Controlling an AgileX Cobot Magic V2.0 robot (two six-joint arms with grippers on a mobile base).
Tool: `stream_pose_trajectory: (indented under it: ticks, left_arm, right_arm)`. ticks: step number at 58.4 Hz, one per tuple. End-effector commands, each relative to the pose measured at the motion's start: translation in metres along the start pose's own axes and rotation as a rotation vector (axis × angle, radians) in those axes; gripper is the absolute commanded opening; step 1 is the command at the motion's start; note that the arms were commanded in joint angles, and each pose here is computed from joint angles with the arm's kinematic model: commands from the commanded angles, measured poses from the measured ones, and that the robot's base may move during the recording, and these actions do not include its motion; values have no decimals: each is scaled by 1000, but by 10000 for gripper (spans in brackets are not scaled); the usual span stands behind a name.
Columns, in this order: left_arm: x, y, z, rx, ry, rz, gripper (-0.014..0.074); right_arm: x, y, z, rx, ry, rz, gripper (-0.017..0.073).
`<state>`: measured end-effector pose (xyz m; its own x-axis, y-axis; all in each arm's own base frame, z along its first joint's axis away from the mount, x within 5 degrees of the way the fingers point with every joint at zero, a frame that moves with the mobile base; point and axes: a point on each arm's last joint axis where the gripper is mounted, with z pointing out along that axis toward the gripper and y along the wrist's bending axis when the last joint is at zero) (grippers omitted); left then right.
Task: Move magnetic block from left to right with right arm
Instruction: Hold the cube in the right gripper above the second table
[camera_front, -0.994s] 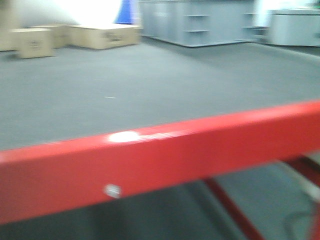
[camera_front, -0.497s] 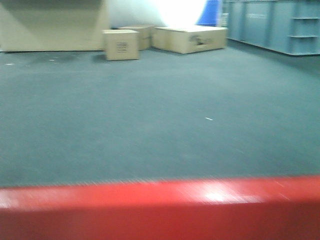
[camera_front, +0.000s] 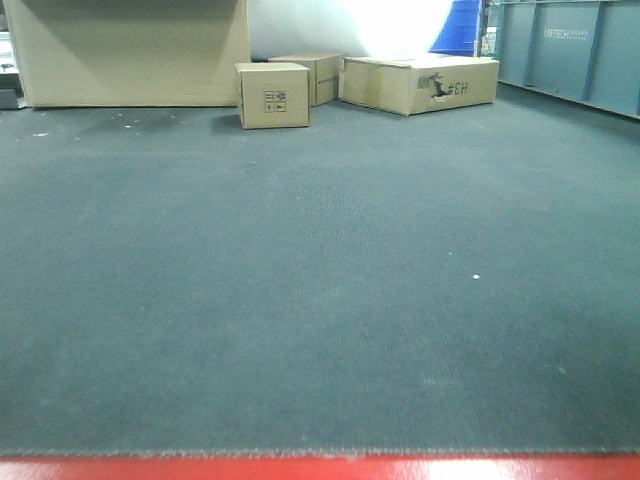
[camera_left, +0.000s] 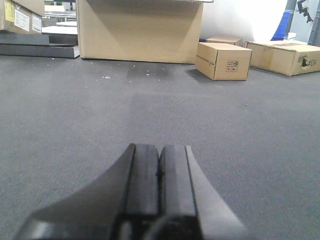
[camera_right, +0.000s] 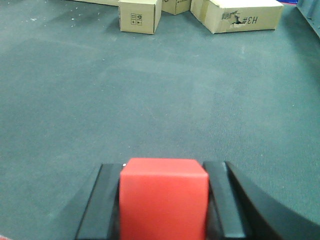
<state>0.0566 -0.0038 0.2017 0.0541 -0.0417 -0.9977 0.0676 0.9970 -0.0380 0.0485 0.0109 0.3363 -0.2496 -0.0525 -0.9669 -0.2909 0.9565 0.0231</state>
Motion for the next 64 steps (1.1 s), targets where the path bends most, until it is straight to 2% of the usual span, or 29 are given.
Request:
stream_pose_trajectory:
  ticks: [1, 37, 52, 59, 64]
  left_arm:
    - [-6, 0, -1, 1, -92, -12, -126]
    - [-6, 0, -1, 1, -92, -12, -126]
    - [-6, 0, -1, 1, -92, -12, -126]
    - [-6, 0, -1, 1, -92, -12, -126]
    - [-6, 0, -1, 1, -92, -12, -126]
  right_arm:
    - [-16, 1, -3, -11, -105, -14, 246]
    - [-16, 1, -3, -11, -105, -15, 246]
    - [-24, 6, 1, -57, -127, 42, 245]
    - [-39, 9, 21, -66, -78, 24, 245]
    - [-55, 15, 42, -86, -24, -36, 245]
